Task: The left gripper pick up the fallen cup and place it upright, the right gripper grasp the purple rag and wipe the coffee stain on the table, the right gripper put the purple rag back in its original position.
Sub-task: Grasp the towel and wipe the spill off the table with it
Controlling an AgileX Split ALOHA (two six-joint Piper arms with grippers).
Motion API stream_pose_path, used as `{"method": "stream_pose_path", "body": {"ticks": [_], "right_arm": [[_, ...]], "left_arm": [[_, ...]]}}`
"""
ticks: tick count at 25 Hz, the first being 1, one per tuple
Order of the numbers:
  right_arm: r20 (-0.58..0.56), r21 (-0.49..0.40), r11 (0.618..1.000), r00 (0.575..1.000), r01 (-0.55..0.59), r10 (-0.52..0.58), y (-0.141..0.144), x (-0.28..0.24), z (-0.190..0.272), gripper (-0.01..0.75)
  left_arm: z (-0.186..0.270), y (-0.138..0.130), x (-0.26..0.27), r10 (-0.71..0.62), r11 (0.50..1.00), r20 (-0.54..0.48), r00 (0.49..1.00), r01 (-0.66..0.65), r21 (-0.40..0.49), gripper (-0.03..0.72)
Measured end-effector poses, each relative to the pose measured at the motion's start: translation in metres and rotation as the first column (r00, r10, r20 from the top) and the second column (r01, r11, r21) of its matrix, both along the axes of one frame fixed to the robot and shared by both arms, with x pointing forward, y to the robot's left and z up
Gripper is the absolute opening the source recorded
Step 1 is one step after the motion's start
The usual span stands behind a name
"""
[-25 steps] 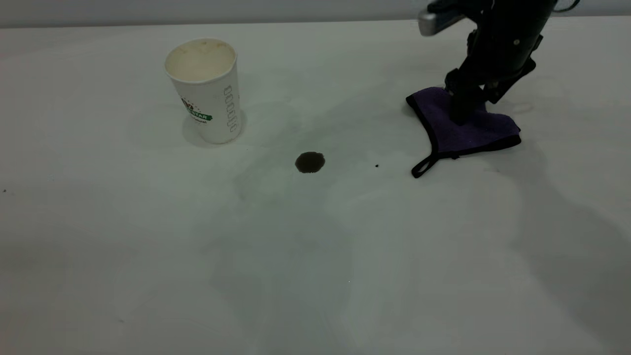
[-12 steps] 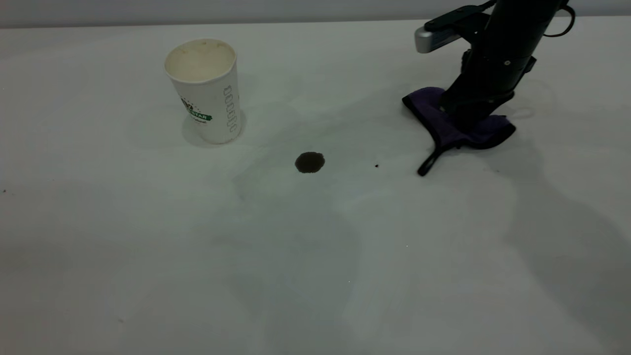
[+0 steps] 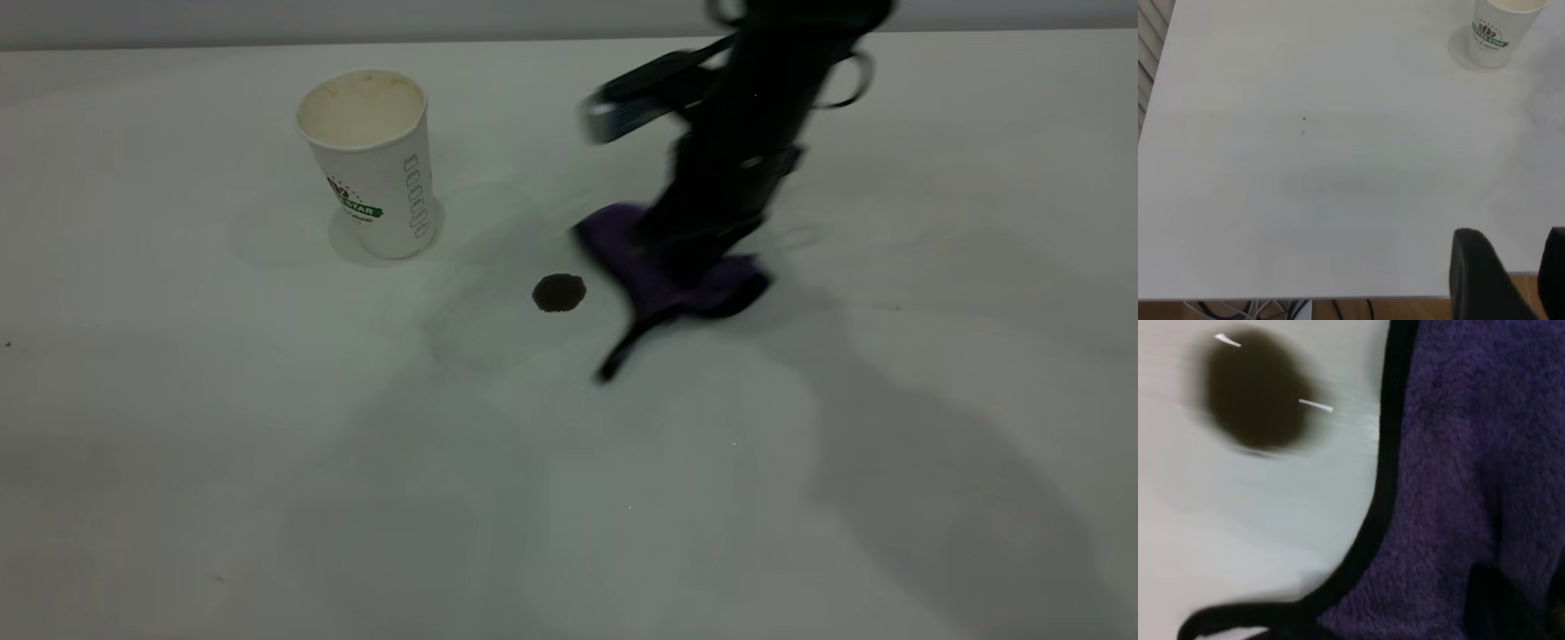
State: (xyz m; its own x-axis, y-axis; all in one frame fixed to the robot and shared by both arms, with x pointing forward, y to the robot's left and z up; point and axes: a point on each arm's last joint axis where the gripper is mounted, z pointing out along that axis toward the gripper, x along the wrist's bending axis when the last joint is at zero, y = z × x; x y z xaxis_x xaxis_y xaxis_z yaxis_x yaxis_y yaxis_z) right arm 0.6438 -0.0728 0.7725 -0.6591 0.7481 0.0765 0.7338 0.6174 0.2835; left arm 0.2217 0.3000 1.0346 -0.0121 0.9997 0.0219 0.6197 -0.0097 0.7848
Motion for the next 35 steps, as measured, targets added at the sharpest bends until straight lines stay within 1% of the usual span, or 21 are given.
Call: {"method": "stream_pose_path", "body": {"ticks": [4, 10, 15, 17, 19, 21, 24, 27, 31, 33, 35], "right_arm": [[-0.01, 0.039, 0.997, 0.998, -0.061, 0.062, 0.047, -0.028, 0.0, 0.069], [-0.022, 0.065, 0.99, 0.992, -0.123, 0.124, 0.094, -0.06, -0.001, 0.069], [0.004, 0.086, 0.979, 0.982, -0.186, 0.187, 0.124, -0.071, 0.0, 0.069], [0.02, 0.098, 0.977, 0.982, -0.188, 0.187, 0.131, -0.066, -0.002, 0.069], [0.03, 0.11, 0.98, 0.986, -0.165, 0.162, 0.133, -0.058, -0.003, 0.069], [0.019, 0.114, 0.985, 0.992, -0.125, 0.124, 0.13, -0.048, -0.005, 0.069], [0.0, 0.108, 0.992, 0.998, -0.061, 0.062, 0.117, -0.032, -0.006, 0.069], [-0.017, 0.083, 0.997, 1.0, 0.006, -0.004, 0.094, -0.014, -0.006, 0.069], [-0.037, 0.029, 0.992, 0.992, 0.122, -0.121, 0.05, 0.015, -0.006, 0.069], [-0.053, -0.01, 0.979, 0.978, 0.202, -0.202, 0.019, 0.031, -0.005, 0.069], [-0.084, -0.059, 0.956, 0.953, 0.288, -0.293, -0.014, 0.043, -0.004, 0.069]], "left_arm": [[0.0, 0.0, 0.0, 0.0, 1.0, 0.0, 1.0, 0.0, 0.0, 0.291], [0.0, 0.0, 0.0, 0.0, 1.0, 0.0, 1.0, 0.0, 0.0, 0.291], [0.0, 0.0, 0.0, 0.0, 1.0, 0.0, 1.0, 0.0, 0.0, 0.291], [0.0, 0.0, 0.0, 0.0, 1.0, 0.0, 1.0, 0.0, 0.0, 0.291], [0.0, 0.0, 0.0, 0.0, 1.0, 0.0, 1.0, 0.0, 0.0, 0.291], [0.0, 0.0, 0.0, 0.0, 1.0, 0.0, 1.0, 0.0, 0.0, 0.291], [0.0, 0.0, 0.0, 0.0, 1.0, 0.0, 1.0, 0.0, 0.0, 0.291], [0.0, 0.0, 0.0, 0.0, 1.0, 0.0, 1.0, 0.0, 0.0, 0.291], [0.0, 0.0, 0.0, 0.0, 1.0, 0.0, 1.0, 0.0, 0.0, 0.291], [0.0, 0.0, 0.0, 0.0, 1.0, 0.0, 1.0, 0.0, 0.0, 0.291], [0.0, 0.0, 0.0, 0.0, 1.0, 0.0, 1.0, 0.0, 0.0, 0.291]]}}
